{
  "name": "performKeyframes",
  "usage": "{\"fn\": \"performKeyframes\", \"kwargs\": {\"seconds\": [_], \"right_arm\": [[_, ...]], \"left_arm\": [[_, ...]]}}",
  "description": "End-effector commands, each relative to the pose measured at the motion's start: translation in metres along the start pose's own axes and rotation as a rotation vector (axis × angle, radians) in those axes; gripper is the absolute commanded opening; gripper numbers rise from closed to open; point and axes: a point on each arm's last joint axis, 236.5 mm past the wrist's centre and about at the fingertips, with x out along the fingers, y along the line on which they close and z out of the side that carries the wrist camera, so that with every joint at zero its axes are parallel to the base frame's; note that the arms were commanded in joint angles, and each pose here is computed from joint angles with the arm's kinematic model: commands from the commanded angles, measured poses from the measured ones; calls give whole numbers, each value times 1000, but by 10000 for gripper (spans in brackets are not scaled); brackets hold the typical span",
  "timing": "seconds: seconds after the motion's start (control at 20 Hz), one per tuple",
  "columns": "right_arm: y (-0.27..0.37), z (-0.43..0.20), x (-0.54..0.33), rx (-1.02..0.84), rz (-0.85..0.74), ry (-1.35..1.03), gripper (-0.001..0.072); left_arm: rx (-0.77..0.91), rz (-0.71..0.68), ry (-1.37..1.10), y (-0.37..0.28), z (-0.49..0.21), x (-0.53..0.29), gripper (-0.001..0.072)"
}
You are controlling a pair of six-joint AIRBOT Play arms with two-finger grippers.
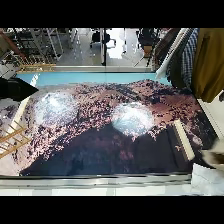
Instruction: Fold the clothes and pants, and hang the long-sleeved shirts on hangers.
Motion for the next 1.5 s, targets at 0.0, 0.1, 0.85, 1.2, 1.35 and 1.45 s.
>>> {"fn": "performKeyframes", "kwargs": {"seconds": [0.0,0.1,0.85,1.2,1.35,1.45], "right_arm": [[-49,-15,47,7,-132,11,14],[-65,-18,64,74,-158,-14,14],[-88,22,58,-7,-181,-175,15],[-82,12,49,41,-167,-129,438],[-64,63,2,44,-113,-269,697],[-44,108,-48,73,-40,-409,698]], "left_arm": [[-24,8,28,9,-4,10,503],[-25,8,31,10,-4,11,503],[-113,-18,170,24,-52,47,503],[-113,-22,170,23,-52,46,503],[-112,-22,171,22,-52,46,503],[-112,-27,185,21,-55,45,503]]}}
